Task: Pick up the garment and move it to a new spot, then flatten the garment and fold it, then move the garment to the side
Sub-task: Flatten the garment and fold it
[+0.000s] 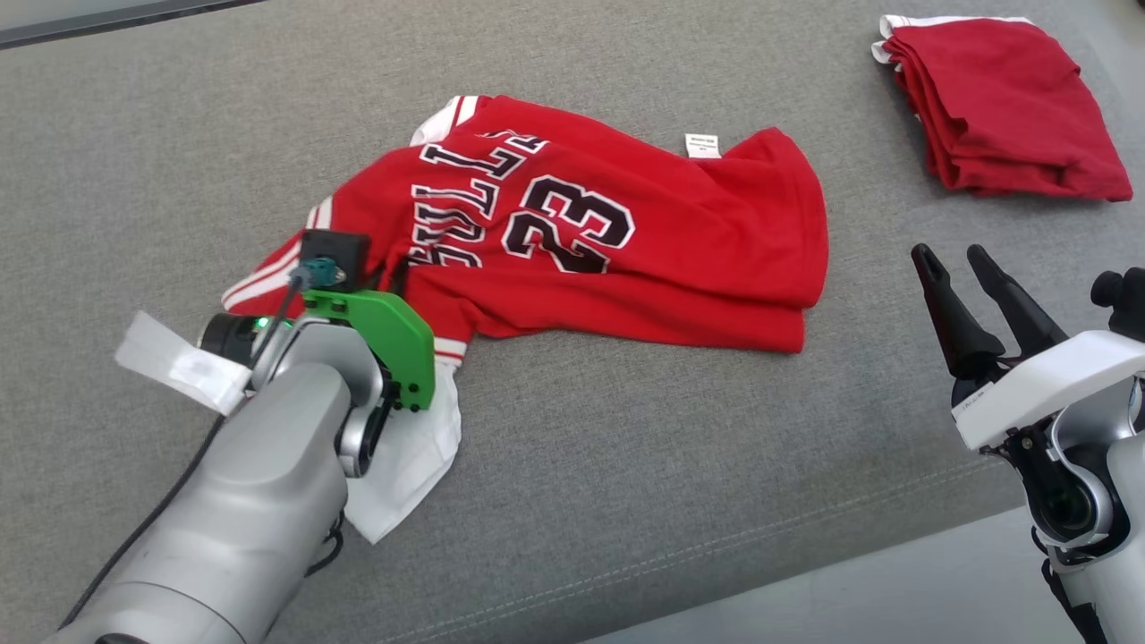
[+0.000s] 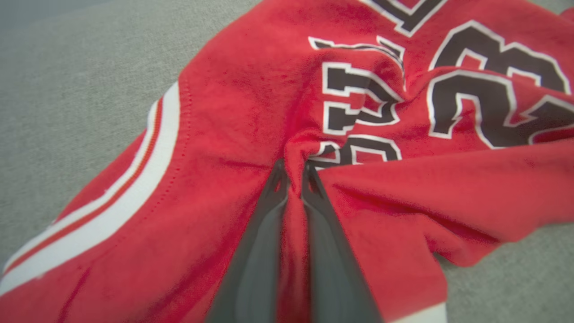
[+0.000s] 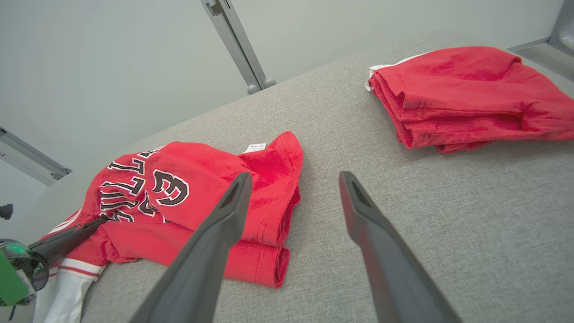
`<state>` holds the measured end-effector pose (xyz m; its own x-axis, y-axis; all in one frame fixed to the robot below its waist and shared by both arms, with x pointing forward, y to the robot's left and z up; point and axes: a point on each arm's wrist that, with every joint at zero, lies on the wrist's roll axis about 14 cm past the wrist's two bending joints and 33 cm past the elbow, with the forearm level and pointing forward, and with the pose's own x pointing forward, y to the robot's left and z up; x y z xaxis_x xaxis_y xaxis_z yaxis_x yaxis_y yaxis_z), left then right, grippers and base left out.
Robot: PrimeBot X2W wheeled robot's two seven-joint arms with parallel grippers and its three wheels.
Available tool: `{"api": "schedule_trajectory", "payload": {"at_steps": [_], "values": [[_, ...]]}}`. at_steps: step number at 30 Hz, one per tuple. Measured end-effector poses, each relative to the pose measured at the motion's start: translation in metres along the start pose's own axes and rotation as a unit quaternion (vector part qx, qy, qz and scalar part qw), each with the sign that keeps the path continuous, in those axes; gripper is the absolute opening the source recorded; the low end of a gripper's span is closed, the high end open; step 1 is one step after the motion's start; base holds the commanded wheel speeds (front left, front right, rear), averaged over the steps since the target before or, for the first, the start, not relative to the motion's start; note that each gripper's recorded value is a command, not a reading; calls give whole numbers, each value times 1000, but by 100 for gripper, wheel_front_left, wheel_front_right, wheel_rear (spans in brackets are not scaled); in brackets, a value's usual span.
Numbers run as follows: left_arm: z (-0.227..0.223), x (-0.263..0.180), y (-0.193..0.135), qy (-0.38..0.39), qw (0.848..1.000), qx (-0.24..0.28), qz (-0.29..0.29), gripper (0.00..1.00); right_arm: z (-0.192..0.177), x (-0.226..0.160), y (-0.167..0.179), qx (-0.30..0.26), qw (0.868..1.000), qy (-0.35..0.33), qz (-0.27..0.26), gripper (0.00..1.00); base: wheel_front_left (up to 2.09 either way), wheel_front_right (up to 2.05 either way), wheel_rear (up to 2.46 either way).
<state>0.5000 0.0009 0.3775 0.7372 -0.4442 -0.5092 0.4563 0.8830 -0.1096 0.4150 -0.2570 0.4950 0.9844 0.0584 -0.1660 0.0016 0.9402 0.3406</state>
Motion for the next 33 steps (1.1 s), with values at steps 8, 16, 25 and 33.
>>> {"api": "schedule_trajectory", "payload": {"at_steps": [8, 16, 25, 33], "values": [[25, -11, 57, -50, 996, -35, 61, 0, -9, 8, 11, 1, 1000, 14, 15, 100, 0, 0, 0], [23, -24, 111, -48, 989, -77, 115, 0, -26, 13, 21, 5, 999, 36, 26, 100, 0, 0, 0], [27, -35, 122, -83, 982, -107, 129, 100, -38, 37, 36, 26, 996, 73, 45, 100, 0, 0, 0], [48, -58, 97, -160, 976, -107, 102, 100, -56, 67, 64, 44, 987, 137, 75, 100, 0, 0, 0]]}}
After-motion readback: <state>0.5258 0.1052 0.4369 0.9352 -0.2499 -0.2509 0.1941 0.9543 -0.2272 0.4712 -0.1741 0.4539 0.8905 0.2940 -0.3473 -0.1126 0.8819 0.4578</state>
